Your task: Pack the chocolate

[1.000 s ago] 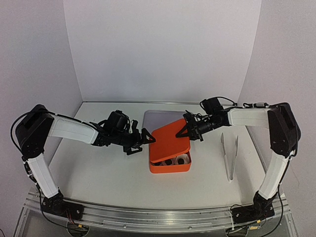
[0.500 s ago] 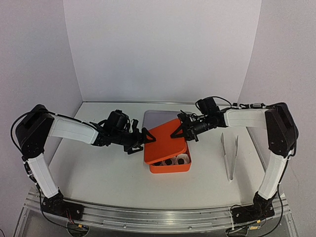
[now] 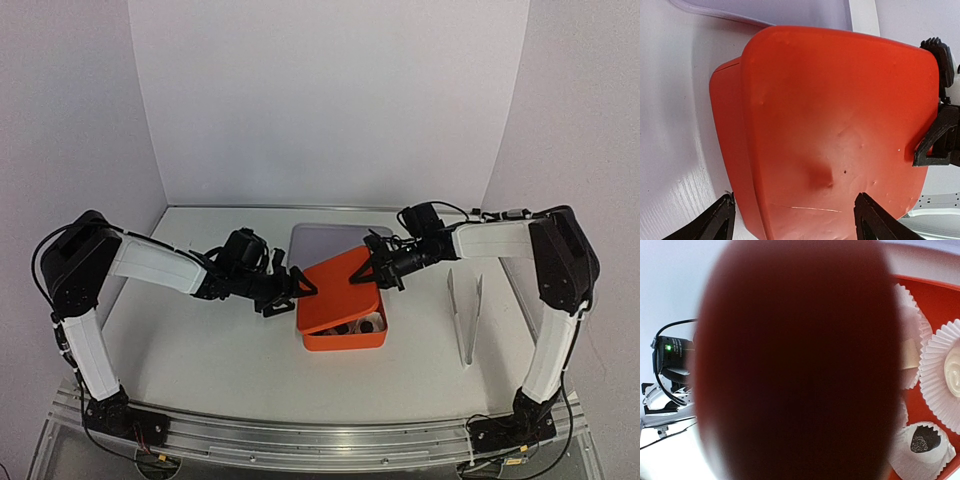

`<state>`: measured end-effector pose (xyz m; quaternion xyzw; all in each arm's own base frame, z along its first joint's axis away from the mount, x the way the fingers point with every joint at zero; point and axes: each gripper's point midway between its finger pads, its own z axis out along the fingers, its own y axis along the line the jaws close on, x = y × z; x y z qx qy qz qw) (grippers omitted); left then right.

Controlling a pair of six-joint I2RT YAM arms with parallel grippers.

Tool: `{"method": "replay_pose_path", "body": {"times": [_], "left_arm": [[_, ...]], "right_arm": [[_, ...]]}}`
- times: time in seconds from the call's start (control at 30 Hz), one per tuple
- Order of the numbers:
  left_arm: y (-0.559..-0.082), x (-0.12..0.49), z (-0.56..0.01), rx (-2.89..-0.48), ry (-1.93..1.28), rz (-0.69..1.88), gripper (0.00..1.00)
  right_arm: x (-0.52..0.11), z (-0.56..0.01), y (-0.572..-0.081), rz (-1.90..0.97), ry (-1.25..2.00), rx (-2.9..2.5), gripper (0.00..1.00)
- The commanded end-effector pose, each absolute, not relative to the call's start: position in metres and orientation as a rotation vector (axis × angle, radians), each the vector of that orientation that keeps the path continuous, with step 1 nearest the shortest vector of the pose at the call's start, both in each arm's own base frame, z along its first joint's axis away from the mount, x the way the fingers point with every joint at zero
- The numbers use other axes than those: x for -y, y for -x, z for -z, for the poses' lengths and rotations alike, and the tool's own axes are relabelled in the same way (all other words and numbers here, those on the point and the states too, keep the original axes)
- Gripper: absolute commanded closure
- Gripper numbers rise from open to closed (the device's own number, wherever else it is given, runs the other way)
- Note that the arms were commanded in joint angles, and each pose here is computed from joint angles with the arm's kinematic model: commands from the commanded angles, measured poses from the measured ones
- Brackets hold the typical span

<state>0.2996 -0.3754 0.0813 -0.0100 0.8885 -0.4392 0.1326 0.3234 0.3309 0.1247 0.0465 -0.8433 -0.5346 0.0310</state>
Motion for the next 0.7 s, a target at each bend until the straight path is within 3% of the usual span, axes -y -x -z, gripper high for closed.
{"method": "replay_pose_path", "body": {"times": [0.0, 0.4, 0.67], "left_arm": [[-0.302, 0.387, -0.085, -2.576, -0.010, 1.273, 0.22], [-0.304, 0.388, -0.080, -2.603, -0.024, 1.201, 0.34], [-0.304, 0.391, -0.074, -2.629, -0.046, 1.161, 0.36]], "right_arm": [[-0.326, -0.115, -0.329, 1.653, -0.153, 2.611, 1.00], [-0.309, -0.100, -0.336, 1.603, -0.048, 2.640, 0.76], [-0.280, -0.093, -0.341, 1.499, 0.055, 2.764, 0.51]]}}
